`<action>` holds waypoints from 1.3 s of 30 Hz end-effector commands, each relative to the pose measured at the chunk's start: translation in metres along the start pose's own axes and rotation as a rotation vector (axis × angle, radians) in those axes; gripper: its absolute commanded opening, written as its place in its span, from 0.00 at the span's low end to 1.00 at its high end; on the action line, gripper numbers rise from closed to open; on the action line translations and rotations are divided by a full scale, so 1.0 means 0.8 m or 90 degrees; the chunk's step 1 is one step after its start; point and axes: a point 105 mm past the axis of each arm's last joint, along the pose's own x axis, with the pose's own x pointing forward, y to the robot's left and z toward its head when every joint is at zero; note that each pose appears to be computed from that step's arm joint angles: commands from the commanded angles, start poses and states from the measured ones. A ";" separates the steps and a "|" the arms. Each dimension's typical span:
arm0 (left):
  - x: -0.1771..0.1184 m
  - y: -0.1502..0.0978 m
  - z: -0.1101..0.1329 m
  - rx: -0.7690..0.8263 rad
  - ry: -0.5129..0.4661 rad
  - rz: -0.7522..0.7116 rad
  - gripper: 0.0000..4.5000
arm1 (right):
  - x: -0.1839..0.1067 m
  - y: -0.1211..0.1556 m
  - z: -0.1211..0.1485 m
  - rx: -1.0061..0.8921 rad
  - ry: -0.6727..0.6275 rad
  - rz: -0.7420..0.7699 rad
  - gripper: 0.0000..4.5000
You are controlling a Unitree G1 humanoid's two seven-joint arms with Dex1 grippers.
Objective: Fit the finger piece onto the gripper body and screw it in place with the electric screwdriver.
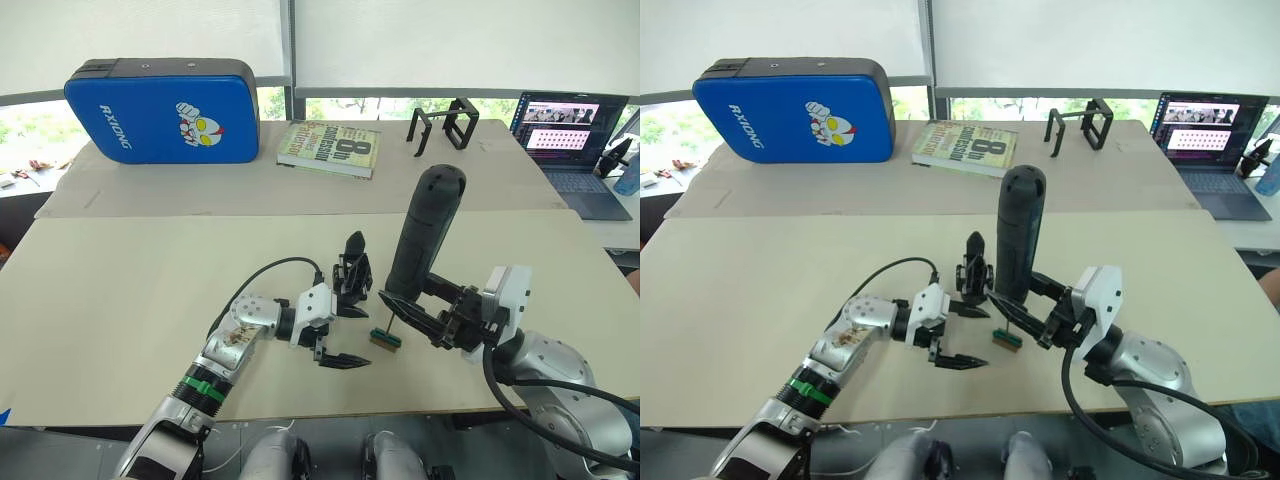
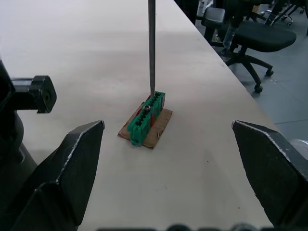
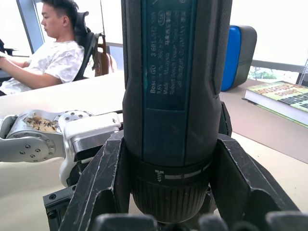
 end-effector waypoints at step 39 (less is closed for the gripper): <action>0.002 0.004 0.017 0.041 -0.009 -0.014 1.00 | 0.009 0.000 0.021 -0.040 -0.030 -0.003 0.42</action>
